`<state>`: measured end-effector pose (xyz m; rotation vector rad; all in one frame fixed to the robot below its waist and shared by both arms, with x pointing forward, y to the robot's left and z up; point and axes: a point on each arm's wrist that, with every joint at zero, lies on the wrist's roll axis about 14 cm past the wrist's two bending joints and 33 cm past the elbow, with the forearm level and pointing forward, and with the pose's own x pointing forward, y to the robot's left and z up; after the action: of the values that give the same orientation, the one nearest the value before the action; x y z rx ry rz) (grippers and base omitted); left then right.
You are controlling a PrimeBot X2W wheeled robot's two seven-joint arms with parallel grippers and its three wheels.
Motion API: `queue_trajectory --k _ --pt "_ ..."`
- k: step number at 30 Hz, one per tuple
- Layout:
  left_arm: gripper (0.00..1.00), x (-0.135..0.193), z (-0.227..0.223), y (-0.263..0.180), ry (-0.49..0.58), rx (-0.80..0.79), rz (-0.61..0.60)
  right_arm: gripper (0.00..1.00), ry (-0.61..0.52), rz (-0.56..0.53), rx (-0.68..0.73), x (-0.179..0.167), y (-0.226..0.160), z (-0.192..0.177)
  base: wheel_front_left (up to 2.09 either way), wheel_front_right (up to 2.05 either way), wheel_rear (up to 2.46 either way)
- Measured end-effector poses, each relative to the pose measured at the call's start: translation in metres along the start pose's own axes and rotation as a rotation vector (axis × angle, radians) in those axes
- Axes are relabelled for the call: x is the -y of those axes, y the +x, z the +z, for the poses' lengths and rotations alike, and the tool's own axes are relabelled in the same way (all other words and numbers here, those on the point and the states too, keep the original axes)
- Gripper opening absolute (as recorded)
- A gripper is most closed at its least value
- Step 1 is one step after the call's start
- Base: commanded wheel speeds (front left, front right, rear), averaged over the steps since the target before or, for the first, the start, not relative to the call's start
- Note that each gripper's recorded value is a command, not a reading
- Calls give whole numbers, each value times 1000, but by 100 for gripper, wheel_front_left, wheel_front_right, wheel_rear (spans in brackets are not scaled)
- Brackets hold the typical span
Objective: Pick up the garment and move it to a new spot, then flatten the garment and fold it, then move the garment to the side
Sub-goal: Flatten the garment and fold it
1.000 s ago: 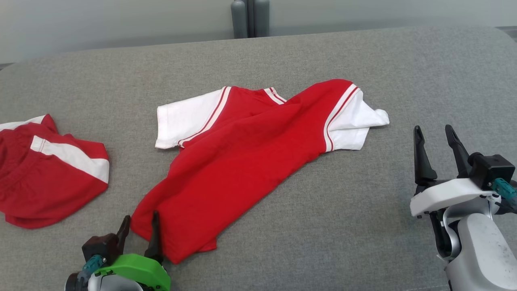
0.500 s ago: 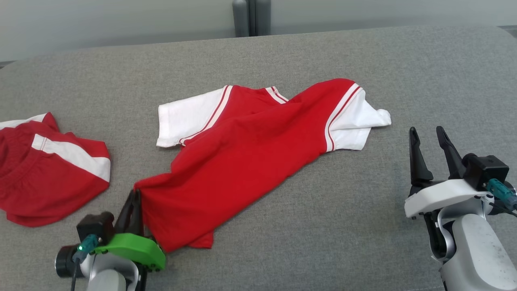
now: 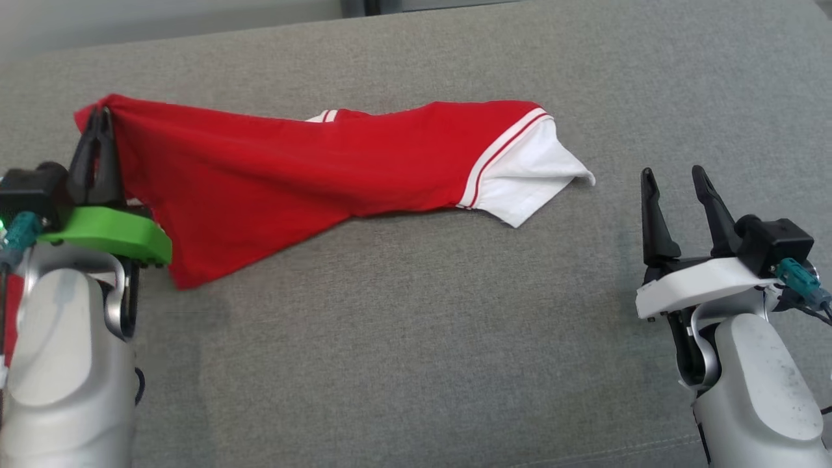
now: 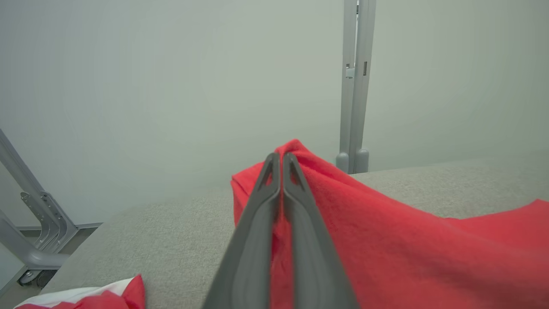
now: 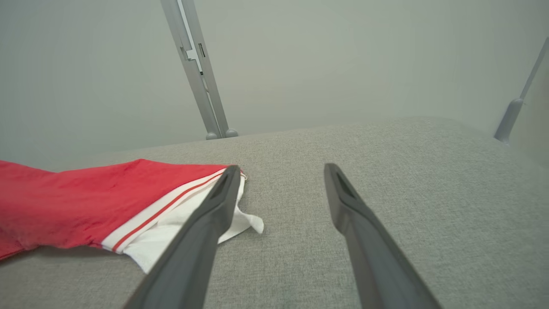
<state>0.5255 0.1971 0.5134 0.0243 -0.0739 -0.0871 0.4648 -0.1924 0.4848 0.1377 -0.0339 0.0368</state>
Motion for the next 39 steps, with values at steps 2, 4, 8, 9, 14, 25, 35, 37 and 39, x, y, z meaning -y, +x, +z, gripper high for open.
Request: queue_trajectory --k 2,4,8,9,14,25,35,37,39 --pt "0 1 -9 13 1 -22 3 100 1 -21 -5 7 0 -3 0 0 0" --pt "91 2 -18 18 -4 -46 6 100 -1 -33 -11 12 -2 -5 0 0 0" --pt "100 10 -45 29 -33 -105 14 100 -11 -75 -29 28 -7 -11 0 0 0" --pt "100 14 -49 31 -40 -111 10 100 -12 -87 -34 31 -8 -13 0 0 0" --pt "100 27 -74 17 -91 -162 15 100 -13 -115 -48 41 -13 -18 0 0 0" --pt "100 14 -108 -64 -177 -274 110 100 34 -26 -35 3 -1 -16 0 0 0" --pt "89 22 -136 -84 -216 -373 123 100 27 -29 -21 5 -2 -11 0 0 0" --pt "34 26 -140 -85 -224 -390 114 100 19 -40 -21 11 -4 -10 0 0 0" --pt "0 30 -142 -85 -239 -397 112 100 14 -47 -20 14 -6 -8 0 0 0"
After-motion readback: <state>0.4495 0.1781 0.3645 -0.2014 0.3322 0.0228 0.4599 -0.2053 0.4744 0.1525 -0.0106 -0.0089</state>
